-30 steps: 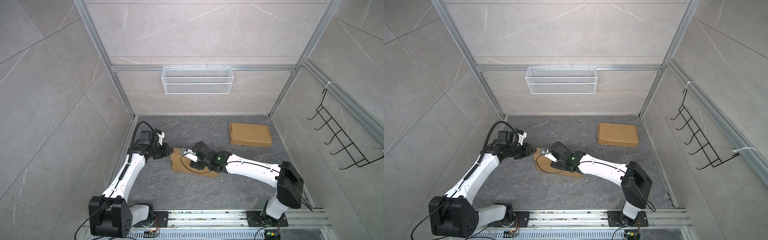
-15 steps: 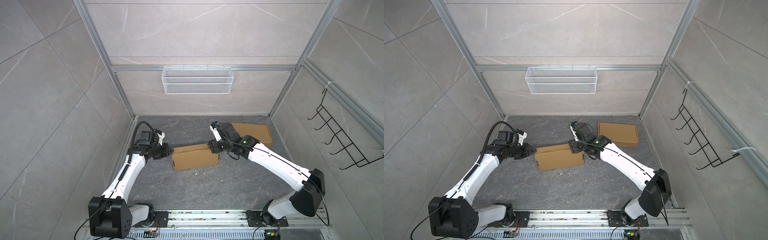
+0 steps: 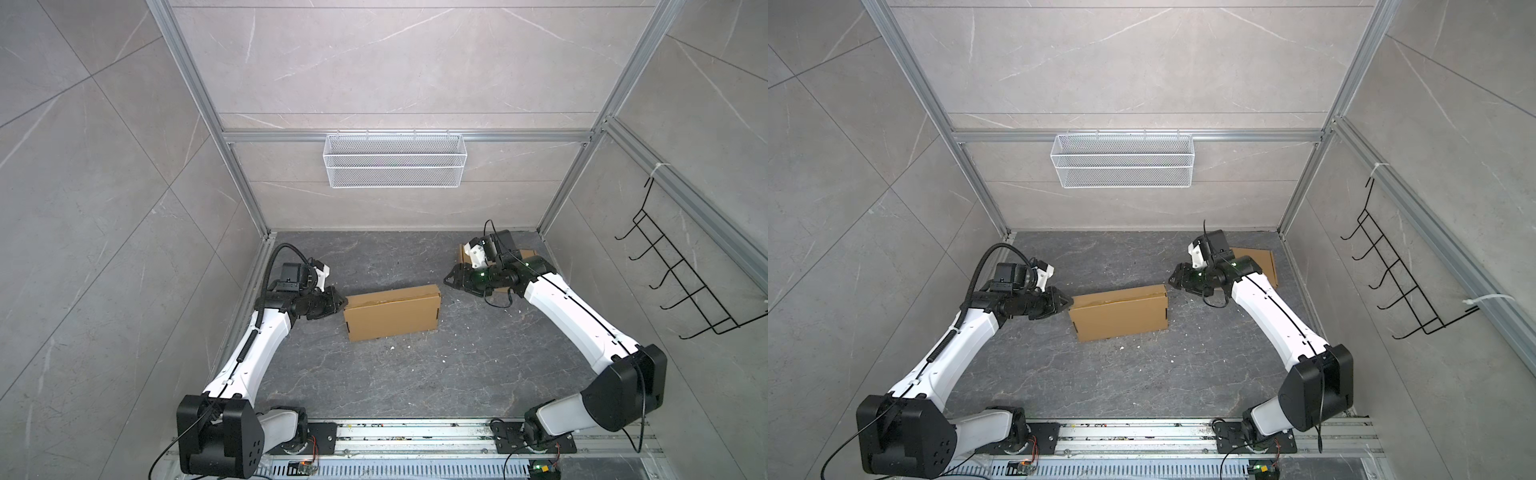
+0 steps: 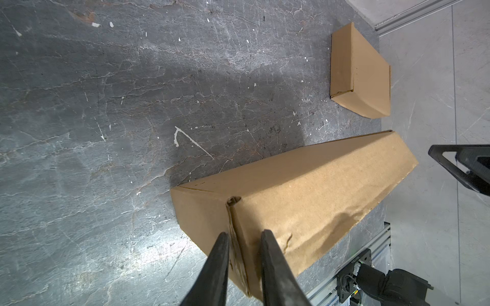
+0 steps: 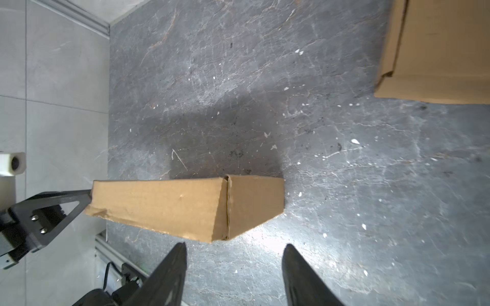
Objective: Fold the paper box
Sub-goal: 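Grip the box's far end with the right gripper while the left gripper holds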
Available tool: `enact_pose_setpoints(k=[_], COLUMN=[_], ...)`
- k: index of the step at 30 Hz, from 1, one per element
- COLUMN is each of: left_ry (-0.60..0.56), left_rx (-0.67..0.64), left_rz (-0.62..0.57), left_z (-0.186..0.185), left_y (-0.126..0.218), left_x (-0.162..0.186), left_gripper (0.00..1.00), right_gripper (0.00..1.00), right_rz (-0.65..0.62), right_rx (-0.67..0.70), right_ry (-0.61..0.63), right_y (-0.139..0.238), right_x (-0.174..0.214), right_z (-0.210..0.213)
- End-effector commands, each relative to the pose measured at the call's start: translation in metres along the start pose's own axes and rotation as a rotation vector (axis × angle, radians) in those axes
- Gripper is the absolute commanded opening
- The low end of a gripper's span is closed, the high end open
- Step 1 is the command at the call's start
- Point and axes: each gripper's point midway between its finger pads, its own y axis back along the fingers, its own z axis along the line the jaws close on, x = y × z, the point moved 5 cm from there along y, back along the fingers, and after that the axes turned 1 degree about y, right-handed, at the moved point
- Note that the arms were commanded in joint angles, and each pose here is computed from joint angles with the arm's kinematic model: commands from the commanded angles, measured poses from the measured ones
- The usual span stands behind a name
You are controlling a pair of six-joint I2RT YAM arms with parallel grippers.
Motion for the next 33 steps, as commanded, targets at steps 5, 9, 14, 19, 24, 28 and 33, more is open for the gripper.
enact_pose_setpoints(k=[5, 9, 14, 19, 24, 28, 33], left_ry=[0.028, 0.03, 0.032, 0.034, 0.034, 0.036, 0.04], left_rx=[-0.045, -0.046, -0.045, -0.048, -0.051, -0.061, -0.087], left_rz=[0.065, 0.067, 0.066, 0.07, 0.073, 0.085, 0.089], left_z=[0.013, 0.013, 0.013, 0.014, 0.016, 0.021, 0.03], left_y=[-0.005, -0.005, -0.005, -0.006, -0.007, -0.011, -0.015], left_x=[0.018, 0.019, 0.019, 0.02, 0.023, 0.03, 0.036], left_gripper=[0.25, 0.25, 0.25, 0.25, 0.24, 0.23, 0.2], right_gripper=[0.54, 0.5, 0.45, 0.39, 0.32, 0.25, 0.23], right_rz=[0.092, 0.104, 0.123, 0.149, 0.18, 0.219, 0.226], right_rx=[-0.071, -0.085, -0.078, -0.067, -0.001, 0.066, 0.068], right_ry=[0.017, 0.021, 0.024, 0.027, 0.036, 0.04, 0.038], right_y=[-0.016, -0.024, -0.031, -0.04, -0.049, -0.059, -0.063], right_x=[-0.002, -0.005, -0.004, 0.001, 0.011, 0.022, 0.026], right_z=[0.007, 0.007, 0.004, -0.002, -0.018, -0.035, -0.038])
